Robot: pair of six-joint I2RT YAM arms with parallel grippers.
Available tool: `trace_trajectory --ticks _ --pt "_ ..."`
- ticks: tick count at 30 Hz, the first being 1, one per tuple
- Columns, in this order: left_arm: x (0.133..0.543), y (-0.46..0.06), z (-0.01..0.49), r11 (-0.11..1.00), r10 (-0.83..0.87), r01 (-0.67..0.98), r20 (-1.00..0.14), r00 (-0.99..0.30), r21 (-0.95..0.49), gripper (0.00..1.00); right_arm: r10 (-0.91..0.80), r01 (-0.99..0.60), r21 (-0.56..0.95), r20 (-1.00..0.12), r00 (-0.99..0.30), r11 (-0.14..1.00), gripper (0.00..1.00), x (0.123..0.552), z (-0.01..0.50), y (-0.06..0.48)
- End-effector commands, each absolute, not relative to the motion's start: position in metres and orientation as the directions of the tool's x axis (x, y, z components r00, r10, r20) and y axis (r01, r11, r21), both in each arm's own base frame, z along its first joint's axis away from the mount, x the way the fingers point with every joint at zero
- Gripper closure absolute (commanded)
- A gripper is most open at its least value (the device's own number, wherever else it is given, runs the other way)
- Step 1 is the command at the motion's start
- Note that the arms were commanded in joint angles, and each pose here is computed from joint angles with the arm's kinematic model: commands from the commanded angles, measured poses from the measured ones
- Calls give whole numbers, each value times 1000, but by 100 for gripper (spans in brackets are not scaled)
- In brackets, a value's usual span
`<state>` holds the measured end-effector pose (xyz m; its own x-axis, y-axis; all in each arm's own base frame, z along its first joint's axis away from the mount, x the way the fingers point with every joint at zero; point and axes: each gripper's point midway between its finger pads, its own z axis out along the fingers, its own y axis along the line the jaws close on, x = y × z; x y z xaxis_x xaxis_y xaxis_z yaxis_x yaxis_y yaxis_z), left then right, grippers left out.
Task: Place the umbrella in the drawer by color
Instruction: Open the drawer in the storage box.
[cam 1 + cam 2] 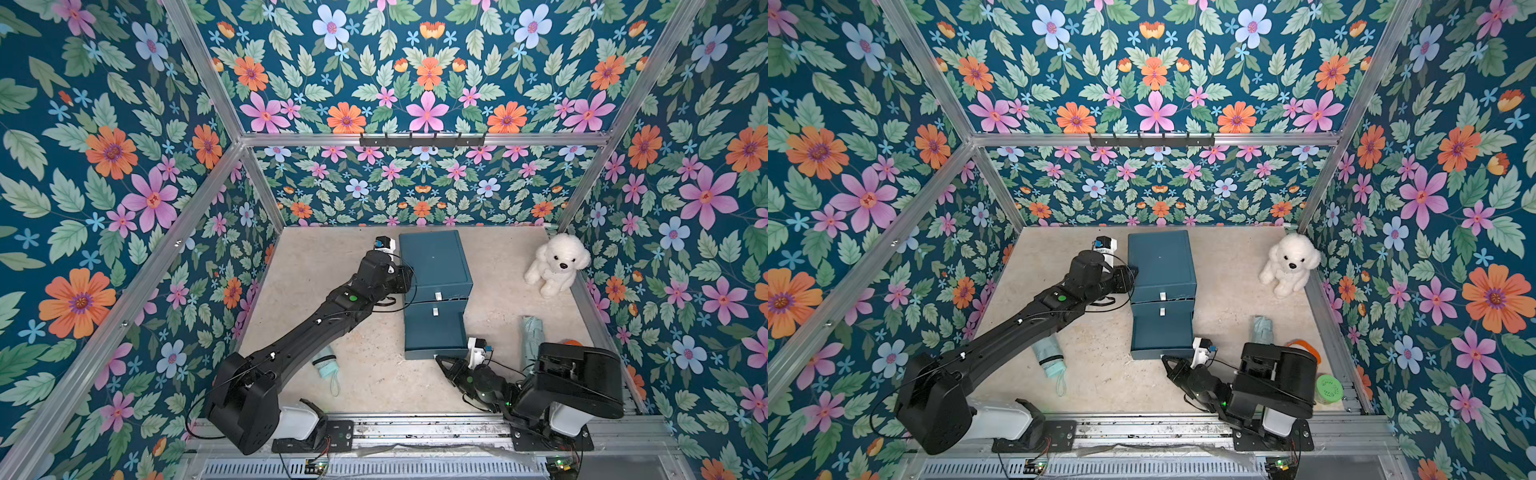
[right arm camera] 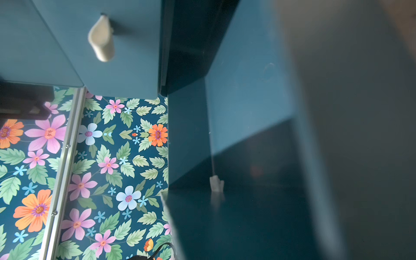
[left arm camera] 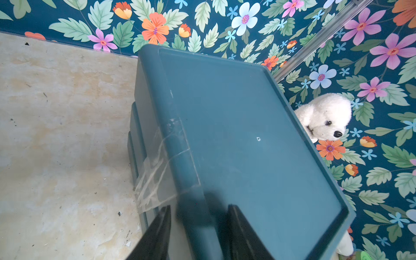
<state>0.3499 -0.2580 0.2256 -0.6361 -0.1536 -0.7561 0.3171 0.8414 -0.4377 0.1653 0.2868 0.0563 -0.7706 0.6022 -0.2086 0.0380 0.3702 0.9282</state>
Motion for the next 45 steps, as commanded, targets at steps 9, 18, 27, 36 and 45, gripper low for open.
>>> trace_trajectory --ticks 9,18,27,36,45 --pt "327 -244 173 887 -62 253 -644 -762 -385 55 532 62 817 -313 -787 573 100 152 33 282" --pt "328 -244 172 887 -65 251 -643 -763 -388 55 496 82 747 -351 -794 660 100 133 24 277" --pt "327 -247 173 878 -79 250 -638 -766 -408 55 495 110 709 -364 -789 696 100 124 22 273" --pt "322 -243 176 875 -93 243 -637 -765 -419 54 459 114 633 -413 -786 765 56 122 22 270" --pt "318 -232 216 868 -139 250 -694 -706 -428 49 354 140 391 -554 -754 910 43 120 53 228"
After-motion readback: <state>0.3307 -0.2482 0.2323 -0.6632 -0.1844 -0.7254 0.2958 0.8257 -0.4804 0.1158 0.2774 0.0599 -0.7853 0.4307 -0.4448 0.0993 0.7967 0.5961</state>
